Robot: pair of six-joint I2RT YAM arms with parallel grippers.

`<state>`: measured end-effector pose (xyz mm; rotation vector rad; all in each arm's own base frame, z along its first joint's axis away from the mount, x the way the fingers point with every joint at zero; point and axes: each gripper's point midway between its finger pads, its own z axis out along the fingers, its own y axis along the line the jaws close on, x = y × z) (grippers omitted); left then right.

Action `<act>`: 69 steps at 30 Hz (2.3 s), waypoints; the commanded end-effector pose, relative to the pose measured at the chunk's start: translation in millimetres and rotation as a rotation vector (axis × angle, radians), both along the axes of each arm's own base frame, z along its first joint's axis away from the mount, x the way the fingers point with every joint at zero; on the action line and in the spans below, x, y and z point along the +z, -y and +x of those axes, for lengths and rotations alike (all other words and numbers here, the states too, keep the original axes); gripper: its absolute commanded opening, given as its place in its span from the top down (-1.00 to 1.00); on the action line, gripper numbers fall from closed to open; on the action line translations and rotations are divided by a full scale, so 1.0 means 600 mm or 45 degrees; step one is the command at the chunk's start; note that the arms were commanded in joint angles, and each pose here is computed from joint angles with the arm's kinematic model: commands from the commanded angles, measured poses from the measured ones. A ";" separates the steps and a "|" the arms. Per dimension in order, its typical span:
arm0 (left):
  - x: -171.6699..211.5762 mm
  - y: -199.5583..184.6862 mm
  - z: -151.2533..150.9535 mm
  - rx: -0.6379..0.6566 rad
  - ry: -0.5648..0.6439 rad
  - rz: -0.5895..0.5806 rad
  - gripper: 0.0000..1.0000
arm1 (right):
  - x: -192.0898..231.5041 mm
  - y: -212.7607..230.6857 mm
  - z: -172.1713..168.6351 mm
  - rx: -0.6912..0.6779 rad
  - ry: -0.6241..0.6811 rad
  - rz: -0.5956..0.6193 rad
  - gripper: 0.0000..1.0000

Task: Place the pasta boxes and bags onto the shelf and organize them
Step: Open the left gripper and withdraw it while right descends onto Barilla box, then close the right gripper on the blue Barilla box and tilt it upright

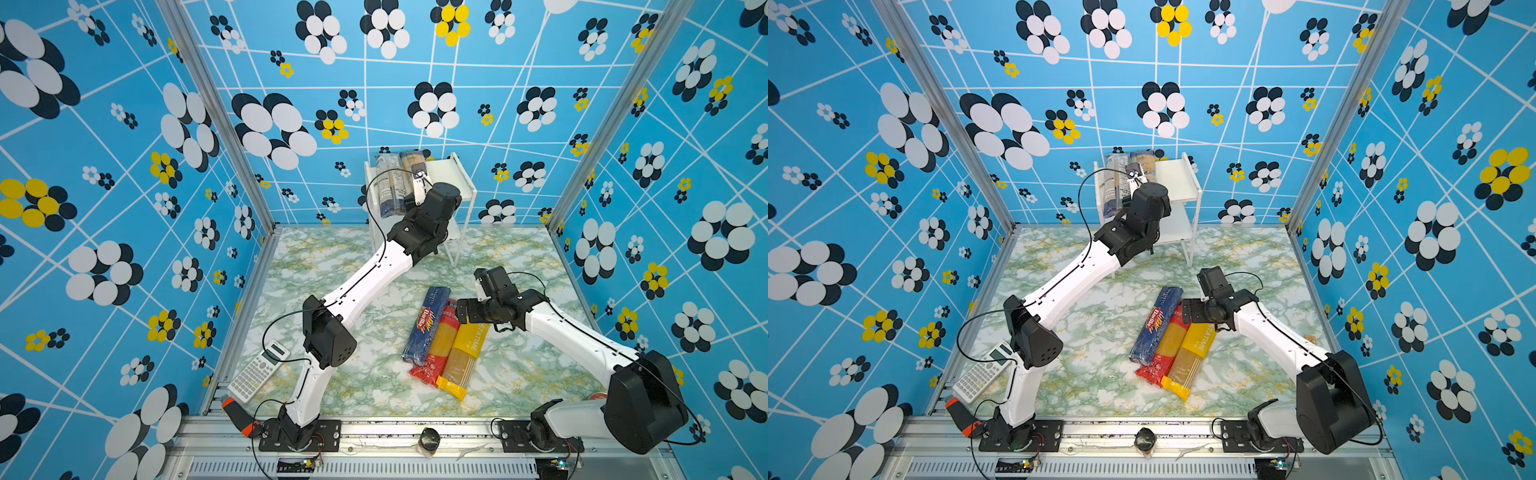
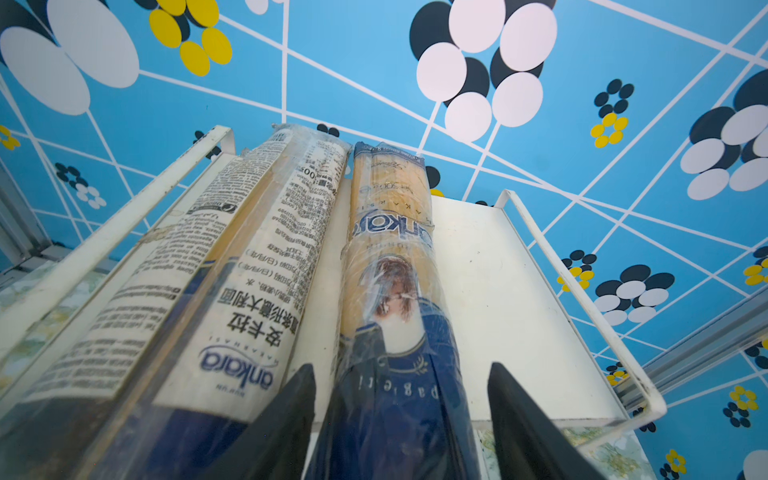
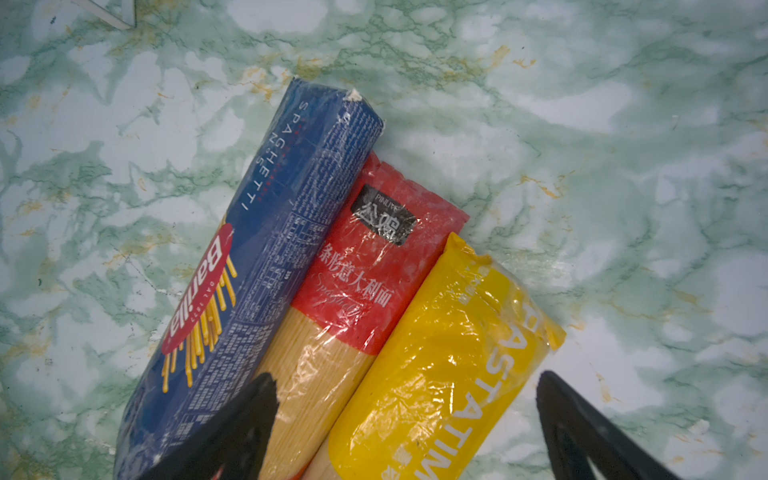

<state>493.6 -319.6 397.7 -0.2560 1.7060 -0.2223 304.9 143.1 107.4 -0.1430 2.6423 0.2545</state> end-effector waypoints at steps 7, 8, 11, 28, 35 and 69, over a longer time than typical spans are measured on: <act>0.151 0.017 -0.115 -0.085 0.452 0.106 -0.73 | 0.032 -0.010 0.009 0.024 0.055 0.054 -0.98; 0.144 0.024 -0.117 -0.099 0.439 0.156 -0.78 | 0.033 -0.010 0.009 0.023 0.053 0.054 -0.98; 0.146 0.017 -0.144 -0.157 0.426 0.227 -0.86 | 0.029 -0.009 0.008 0.014 0.034 0.050 -0.99; -0.169 -0.078 -0.283 -0.679 -0.025 0.179 -0.99 | -0.028 -0.073 -0.004 0.046 -0.010 -0.011 -0.99; -0.303 -0.145 -0.327 -0.626 -0.265 0.090 -0.99 | -0.049 -0.142 0.002 0.135 -0.057 -0.017 -0.99; -0.441 -0.289 -0.400 -0.428 -0.525 -0.037 -0.99 | -0.069 -0.288 -0.003 0.373 -0.133 -0.095 -0.99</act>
